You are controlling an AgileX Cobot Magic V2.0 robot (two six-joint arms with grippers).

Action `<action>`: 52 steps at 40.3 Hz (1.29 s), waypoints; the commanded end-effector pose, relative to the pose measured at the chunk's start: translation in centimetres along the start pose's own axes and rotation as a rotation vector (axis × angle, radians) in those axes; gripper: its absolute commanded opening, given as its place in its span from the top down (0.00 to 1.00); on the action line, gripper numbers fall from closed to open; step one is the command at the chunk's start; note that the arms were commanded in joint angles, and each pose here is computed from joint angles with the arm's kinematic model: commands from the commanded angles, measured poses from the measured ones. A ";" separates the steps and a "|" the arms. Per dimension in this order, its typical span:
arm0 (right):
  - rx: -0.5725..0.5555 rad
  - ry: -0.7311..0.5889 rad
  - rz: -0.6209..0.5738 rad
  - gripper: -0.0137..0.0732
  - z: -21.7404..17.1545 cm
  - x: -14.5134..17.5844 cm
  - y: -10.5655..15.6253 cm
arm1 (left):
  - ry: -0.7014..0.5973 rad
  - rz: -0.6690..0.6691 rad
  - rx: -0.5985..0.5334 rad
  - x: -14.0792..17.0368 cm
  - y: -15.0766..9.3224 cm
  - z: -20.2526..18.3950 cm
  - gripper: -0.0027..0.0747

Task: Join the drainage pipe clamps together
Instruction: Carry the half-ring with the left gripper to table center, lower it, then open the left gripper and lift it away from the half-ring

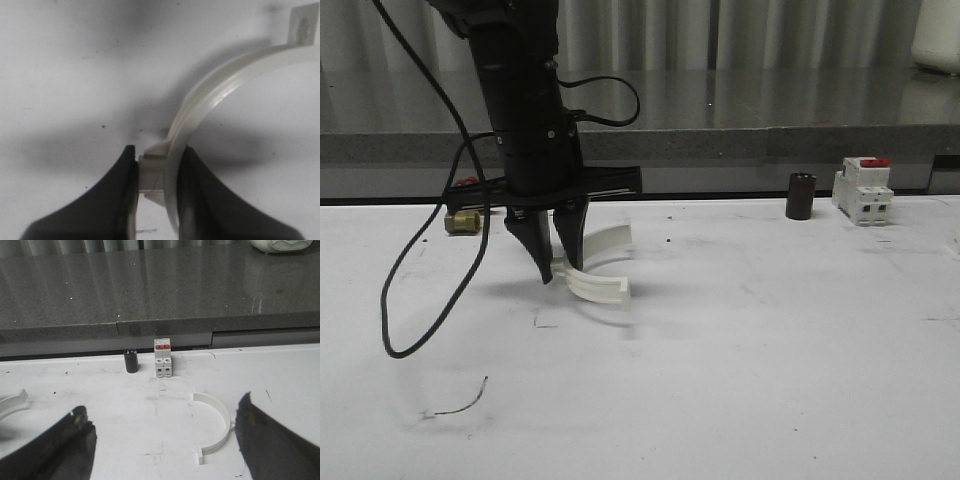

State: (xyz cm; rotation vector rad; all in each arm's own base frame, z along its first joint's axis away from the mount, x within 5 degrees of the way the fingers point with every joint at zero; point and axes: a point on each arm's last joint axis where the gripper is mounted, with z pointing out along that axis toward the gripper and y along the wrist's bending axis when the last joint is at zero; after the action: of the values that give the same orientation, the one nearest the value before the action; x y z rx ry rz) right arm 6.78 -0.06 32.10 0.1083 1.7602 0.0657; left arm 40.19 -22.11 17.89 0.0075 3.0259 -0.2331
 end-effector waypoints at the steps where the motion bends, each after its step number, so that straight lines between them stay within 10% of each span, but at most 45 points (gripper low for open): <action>1: -0.006 -0.094 -0.013 0.16 -0.2 -1.7 0.1 | -0.075 0.000 0.025 -0.2 -0.7 -3.4 0.99; 28: -0.006 -0.094 -0.013 0.16 -0.2 -1.7 0.1 | 0.006 -0.011 0.002 0.2 -0.5 -1.7 0.82; 43: -0.006 -0.094 -0.013 0.16 -0.2 -1.7 0.1 | 0.006 0.023 0.026 0.1 -0.8 -1.9 0.25; 52: -0.006 -0.094 -0.013 0.16 -0.2 -1.7 0.1 | -0.110 0.167 0.058 -0.8 -1.5 -5.7 0.24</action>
State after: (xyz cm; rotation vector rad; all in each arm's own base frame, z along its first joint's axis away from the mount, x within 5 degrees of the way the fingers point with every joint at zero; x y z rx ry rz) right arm 6.78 -0.05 32.08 0.1084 1.7619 0.0657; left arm 40.65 -22.70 17.91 0.1455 3.0427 -0.2381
